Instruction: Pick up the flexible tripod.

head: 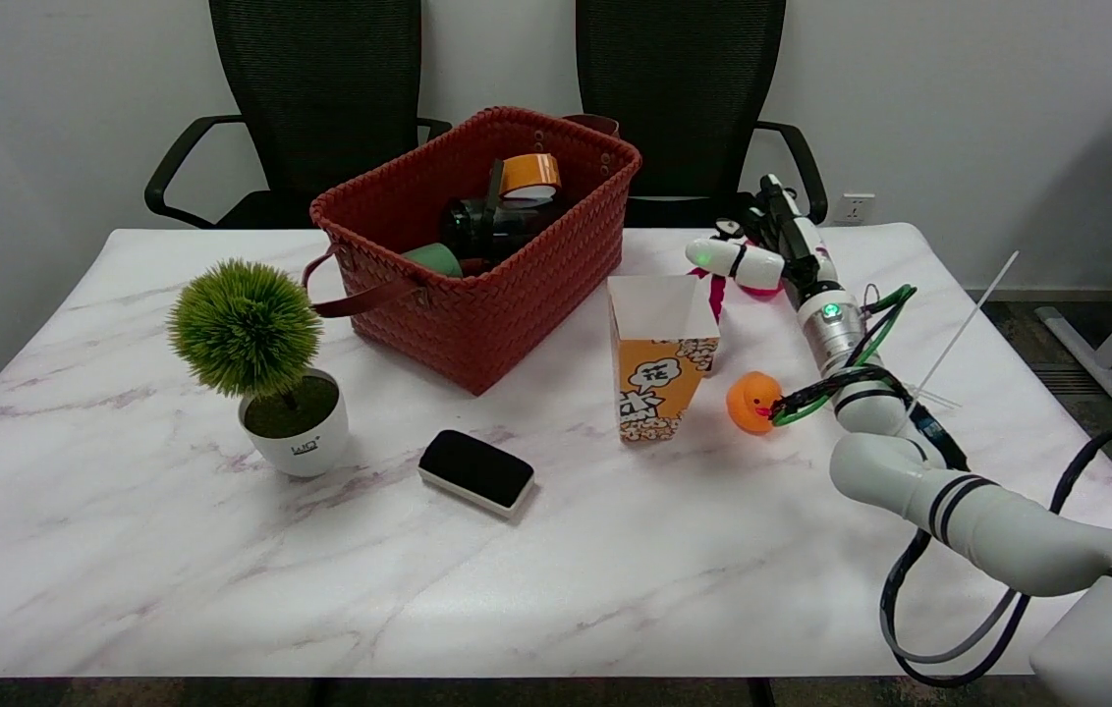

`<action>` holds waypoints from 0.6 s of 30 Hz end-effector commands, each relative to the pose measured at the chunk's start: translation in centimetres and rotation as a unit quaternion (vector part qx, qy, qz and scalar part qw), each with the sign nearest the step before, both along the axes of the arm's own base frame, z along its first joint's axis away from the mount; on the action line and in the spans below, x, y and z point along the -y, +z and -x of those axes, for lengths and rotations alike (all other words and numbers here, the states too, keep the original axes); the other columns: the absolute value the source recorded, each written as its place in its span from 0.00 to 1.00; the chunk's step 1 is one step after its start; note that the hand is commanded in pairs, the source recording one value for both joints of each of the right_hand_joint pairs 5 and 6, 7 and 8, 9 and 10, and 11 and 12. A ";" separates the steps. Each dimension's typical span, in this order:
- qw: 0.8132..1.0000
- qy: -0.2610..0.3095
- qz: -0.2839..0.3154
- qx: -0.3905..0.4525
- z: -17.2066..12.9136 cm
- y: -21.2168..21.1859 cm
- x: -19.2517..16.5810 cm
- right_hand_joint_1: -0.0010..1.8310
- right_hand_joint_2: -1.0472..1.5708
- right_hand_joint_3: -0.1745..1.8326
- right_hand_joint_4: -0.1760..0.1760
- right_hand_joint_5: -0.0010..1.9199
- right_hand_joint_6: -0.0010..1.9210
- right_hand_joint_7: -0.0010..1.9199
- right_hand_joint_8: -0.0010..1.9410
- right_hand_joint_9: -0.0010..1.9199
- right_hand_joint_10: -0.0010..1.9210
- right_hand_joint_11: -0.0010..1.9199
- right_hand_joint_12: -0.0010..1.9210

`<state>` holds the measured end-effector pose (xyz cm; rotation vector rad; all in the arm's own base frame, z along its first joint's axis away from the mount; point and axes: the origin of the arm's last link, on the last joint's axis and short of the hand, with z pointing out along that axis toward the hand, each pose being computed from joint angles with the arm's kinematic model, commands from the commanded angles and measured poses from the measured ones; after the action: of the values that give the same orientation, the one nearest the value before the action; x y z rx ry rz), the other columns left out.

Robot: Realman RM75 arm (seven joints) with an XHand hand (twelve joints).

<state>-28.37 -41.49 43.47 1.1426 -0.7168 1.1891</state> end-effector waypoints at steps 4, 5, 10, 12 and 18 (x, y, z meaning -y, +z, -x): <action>1.000 -0.016 -0.008 0.010 1.0 -1.2 0.4 0.54 0.50 0.00 0.50 0.00 0.00 0.05 0.05 0.12 0.12 0.13 0.13; 1.000 -0.017 -0.009 0.011 1.0 -1.2 0.4 0.54 0.50 0.00 0.50 0.00 0.00 0.05 0.05 0.12 0.12 0.13 0.13; 1.000 -0.023 -0.014 0.012 1.3 -1.6 0.5 0.54 0.50 0.00 0.50 0.00 0.00 0.05 0.05 0.12 0.12 0.13 0.13; 0.999 -0.025 -0.016 0.013 1.3 -1.7 0.5 0.54 0.50 0.00 0.50 0.00 0.00 0.05 0.05 0.12 0.12 0.13 0.13; 0.999 -0.026 -0.018 0.015 1.4 -1.9 0.6 0.54 0.51 0.00 0.50 0.00 0.00 0.06 0.06 0.12 0.12 0.13 0.13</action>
<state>-29.31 -41.84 42.31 1.1328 -0.7614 1.1681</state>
